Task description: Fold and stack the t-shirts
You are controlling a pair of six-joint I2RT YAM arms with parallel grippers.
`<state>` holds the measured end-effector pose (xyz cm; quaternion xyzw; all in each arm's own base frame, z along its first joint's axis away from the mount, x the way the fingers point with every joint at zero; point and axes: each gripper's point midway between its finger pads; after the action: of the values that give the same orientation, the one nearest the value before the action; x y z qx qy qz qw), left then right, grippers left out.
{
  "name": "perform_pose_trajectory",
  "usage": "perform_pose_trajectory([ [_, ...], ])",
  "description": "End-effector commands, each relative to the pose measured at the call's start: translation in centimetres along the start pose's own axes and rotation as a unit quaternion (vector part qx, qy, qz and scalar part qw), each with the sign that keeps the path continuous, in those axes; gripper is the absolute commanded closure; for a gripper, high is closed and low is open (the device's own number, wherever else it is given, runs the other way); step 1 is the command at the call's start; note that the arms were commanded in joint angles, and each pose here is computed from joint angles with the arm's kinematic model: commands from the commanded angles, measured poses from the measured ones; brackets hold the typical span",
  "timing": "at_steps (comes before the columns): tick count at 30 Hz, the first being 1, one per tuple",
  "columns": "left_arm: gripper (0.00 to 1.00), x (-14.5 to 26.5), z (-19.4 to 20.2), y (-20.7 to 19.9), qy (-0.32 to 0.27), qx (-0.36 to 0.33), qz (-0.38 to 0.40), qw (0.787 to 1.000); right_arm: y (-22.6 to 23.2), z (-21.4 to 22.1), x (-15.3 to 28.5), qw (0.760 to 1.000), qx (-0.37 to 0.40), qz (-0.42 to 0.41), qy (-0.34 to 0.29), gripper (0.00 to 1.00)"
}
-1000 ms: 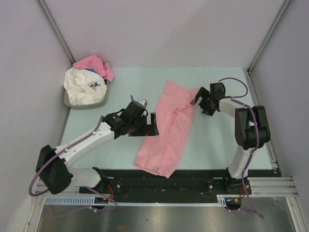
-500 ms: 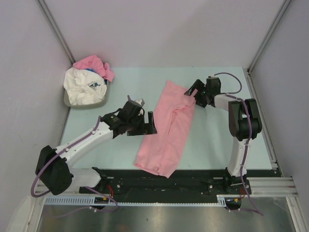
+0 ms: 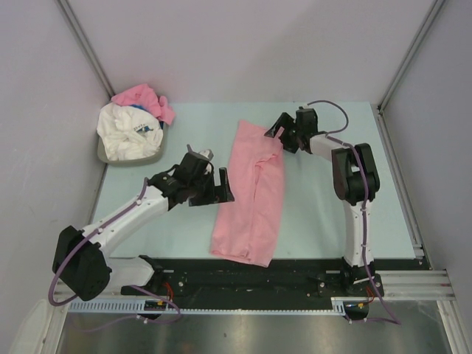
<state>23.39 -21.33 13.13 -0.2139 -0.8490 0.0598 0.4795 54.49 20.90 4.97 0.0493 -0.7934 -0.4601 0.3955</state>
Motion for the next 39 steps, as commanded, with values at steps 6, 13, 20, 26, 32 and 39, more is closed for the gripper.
perform_pose_trajectory([
  [6, 0.0, -0.1, -1.2, 0.7, -0.023, 0.006, 0.007, 1.0, -6.0, 3.1, -4.7, 0.99, -0.025, 0.12, 0.065, 0.05],
  [13, 0.0, -1.7, -1.8, 1.5, -0.019, 0.02, 0.007, 1.0, -3.3, 0.7, -7.2, 0.992, -0.022, 0.109, 0.059, 0.04],
  [20, 0.0, -2.8, -2.5, 2.5, -0.015, 0.024, -0.008, 1.0, -0.8, -3.9, -7.4, 0.996, -0.011, 0.088, 0.02, 0.0],
  [26, 0.0, -1.6, -0.5, 3.4, -0.008, 0.025, -0.023, 0.999, -4.9, -10.1, 2.5, 0.979, 0.03, 0.185, -0.082, 0.0],
  [32, 0.0, -0.2, 5.3, 3.3, -0.001, 0.056, 0.02, 0.998, -7.9, -3.8, 14.4, 0.959, 0.065, 0.256, -0.106, 0.0],
  [39, 0.0, -0.5, 12.6, 1.5, 0.039, 0.077, 0.092, 0.992, -10.1, 10.0, 21.7, 0.963, 0.094, 0.253, -0.018, 0.0],
])
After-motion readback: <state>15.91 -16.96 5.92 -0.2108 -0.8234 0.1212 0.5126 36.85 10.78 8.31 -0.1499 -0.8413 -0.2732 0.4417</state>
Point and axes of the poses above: each gripper's point midway between its finger pads, its own x axis back along the fingers, its own y axis along the line the jaws close on, z = x × y, and after that the axes turned 14 degrees about -x, right-handed
